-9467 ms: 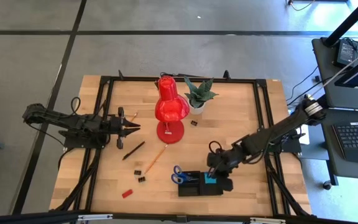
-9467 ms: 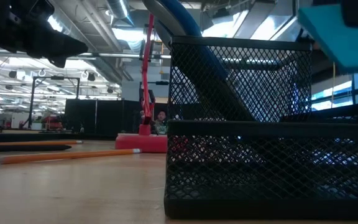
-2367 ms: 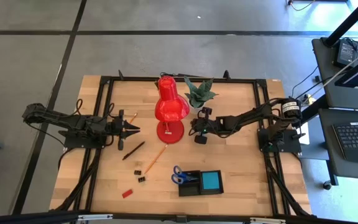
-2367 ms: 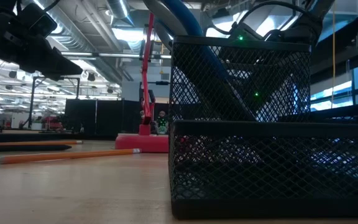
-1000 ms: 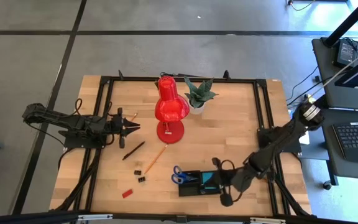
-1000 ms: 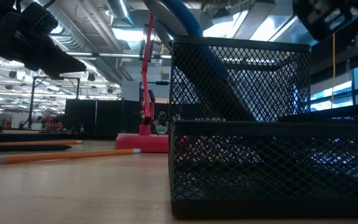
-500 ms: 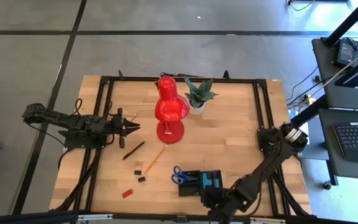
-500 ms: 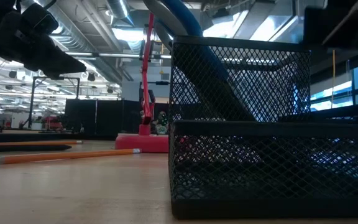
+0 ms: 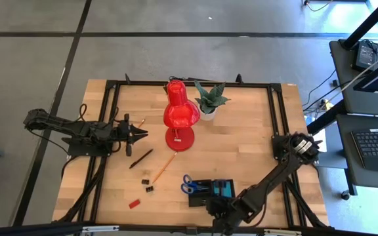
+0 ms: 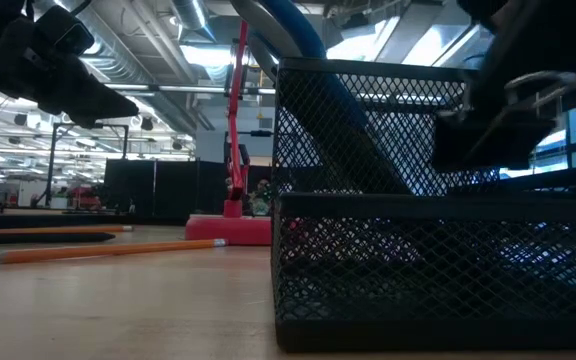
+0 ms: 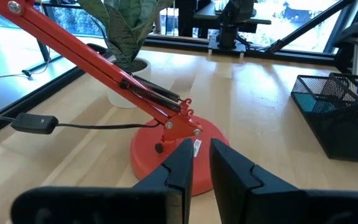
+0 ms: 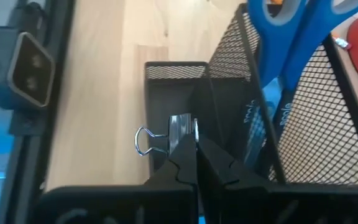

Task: Pick and place office supplies into organizer
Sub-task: Put the top black binder clip into the black desk organizer

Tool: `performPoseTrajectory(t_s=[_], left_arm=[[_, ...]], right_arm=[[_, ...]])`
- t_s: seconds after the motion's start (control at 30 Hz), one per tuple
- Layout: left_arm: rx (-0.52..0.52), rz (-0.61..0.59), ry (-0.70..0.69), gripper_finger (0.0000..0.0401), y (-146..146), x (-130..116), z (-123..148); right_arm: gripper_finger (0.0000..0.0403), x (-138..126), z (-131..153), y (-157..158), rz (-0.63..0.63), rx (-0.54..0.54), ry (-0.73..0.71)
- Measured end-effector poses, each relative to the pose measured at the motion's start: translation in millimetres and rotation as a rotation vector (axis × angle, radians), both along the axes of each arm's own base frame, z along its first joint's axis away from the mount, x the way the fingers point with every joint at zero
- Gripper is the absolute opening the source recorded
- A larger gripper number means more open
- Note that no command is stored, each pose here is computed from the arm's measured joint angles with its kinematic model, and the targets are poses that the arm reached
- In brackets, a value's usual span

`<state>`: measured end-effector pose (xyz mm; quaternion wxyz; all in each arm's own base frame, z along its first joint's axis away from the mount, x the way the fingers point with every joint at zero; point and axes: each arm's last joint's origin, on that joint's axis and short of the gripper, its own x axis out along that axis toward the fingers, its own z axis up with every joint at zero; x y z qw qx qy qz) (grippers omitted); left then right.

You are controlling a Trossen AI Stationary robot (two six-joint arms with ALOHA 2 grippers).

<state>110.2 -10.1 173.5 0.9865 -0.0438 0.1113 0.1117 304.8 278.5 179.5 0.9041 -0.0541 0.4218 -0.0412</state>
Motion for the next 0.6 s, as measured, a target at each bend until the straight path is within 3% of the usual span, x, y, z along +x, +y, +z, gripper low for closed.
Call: performPoseTrajectory(t_s=[0.37, 0.6], left_arm=[[0.0, -0.001, 0.001, 0.0047, 0.0, 0.0, -0.1], [0.001, -0.001, 0.005, 0.0047, 0.0, -0.1, -0.4]], right_arm=[[0.0001, 9.5, -10.3, -7.3, -0.006, 0.026, 0.053], [0.0027, 9.6, -10.2, -7.0, -0.008, 0.031, 0.05]])
